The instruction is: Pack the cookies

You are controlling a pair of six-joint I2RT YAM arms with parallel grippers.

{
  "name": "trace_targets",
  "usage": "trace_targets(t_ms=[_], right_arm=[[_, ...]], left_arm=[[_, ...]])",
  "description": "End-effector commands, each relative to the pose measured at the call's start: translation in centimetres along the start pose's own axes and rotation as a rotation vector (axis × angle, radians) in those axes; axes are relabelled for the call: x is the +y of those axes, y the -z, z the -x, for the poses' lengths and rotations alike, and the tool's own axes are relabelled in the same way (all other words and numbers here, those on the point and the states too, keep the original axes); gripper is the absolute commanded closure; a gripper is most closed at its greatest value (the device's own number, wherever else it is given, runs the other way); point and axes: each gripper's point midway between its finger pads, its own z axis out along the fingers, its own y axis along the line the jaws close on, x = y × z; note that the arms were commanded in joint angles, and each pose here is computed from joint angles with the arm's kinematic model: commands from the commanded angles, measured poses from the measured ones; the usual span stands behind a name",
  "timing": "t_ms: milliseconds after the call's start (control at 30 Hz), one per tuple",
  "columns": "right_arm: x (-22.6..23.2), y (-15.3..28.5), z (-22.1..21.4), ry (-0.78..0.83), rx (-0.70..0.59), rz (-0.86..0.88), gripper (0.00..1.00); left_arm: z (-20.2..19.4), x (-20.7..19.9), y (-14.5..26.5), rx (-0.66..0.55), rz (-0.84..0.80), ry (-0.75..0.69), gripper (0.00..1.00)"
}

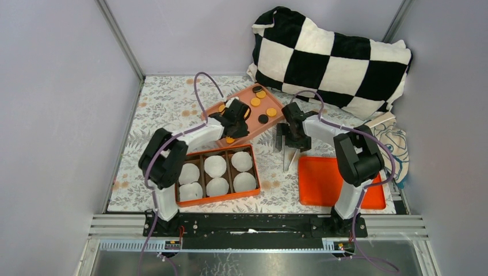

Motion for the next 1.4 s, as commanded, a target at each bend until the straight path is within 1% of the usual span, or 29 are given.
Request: trace_targets(t_ms=[0, 200, 233, 267, 333, 367, 400, 633, 700, 767, 867, 1000, 1100, 1267, 1367], right_arm=[[-0.5, -0.7, -1.8, 0.007, 0.055, -0.074, 0.00], [-0.1, -1.1, -5.5, 0.059, 0.113, -0.156, 0.00], [-0.1, -1.1, -6.1, 0.063, 0.122, -0.160, 0.01], [0.0, -1.2, -6.6, 0.063, 0.130, -0.160, 0.04], [0.1, -1.5, -7.4, 0.055, 0.149, -0.151, 0.14], [0.1, -1.6, -7.7, 0.050, 0.157, -0.146, 0.17], [0.1, -1.7, -8.0, 0.049, 0.164, -0.140, 0.23], [-0.8, -2.4, -9.9, 0.030, 0.196, -0.154, 0.33], [-0.9, -2.4, -10.4, 0.023, 0.204, -0.151, 0.43], [-1.0, -2.0, -10.6, 0.011, 0.194, -0.145, 0.58], [-1.2, -0.8, -10.1, 0.004, 0.152, -0.143, 0.68], [-1.1, 2.2, -8.6, 0.039, 0.076, -0.156, 0.70], [-0.1, 5.7, -6.7, 0.076, 0.001, -0.143, 0.71], [1.7, 12.1, -3.8, 0.101, -0.133, -0.073, 0.71], [3.0, 14.6, -1.8, 0.126, -0.194, -0.019, 0.69]], left_arm=[[-0.6, -0.6, 3.6, 0.016, -0.035, -0.050, 0.78], [0.6, -1.2, 6.6, -0.031, -0.082, -0.060, 0.78], [0.8, -1.2, 6.9, -0.037, -0.087, -0.061, 0.78], [0.9, -1.3, 7.2, -0.045, -0.091, -0.060, 0.78], [1.2, -1.2, 7.7, -0.059, -0.094, -0.059, 0.78], [1.1, -1.1, 7.7, -0.060, -0.092, -0.059, 0.78], [1.2, -1.1, 7.9, -0.065, -0.094, -0.059, 0.78], [0.6, -0.7, 7.7, -0.059, -0.097, -0.049, 0.78], [0.4, -0.9, 7.6, -0.053, -0.109, -0.046, 0.78], [0.3, -1.2, 7.6, -0.048, -0.120, -0.044, 0.78], [0.6, -1.7, 7.8, -0.055, -0.133, -0.050, 0.78], [1.0, -2.2, 8.0, -0.063, -0.142, -0.057, 0.78], [1.2, -2.3, 8.0, -0.067, -0.142, -0.055, 0.78], [1.5, -2.5, 8.1, -0.074, -0.143, -0.056, 0.78], [2.0, -2.8, 8.2, -0.085, -0.140, -0.062, 0.78]])
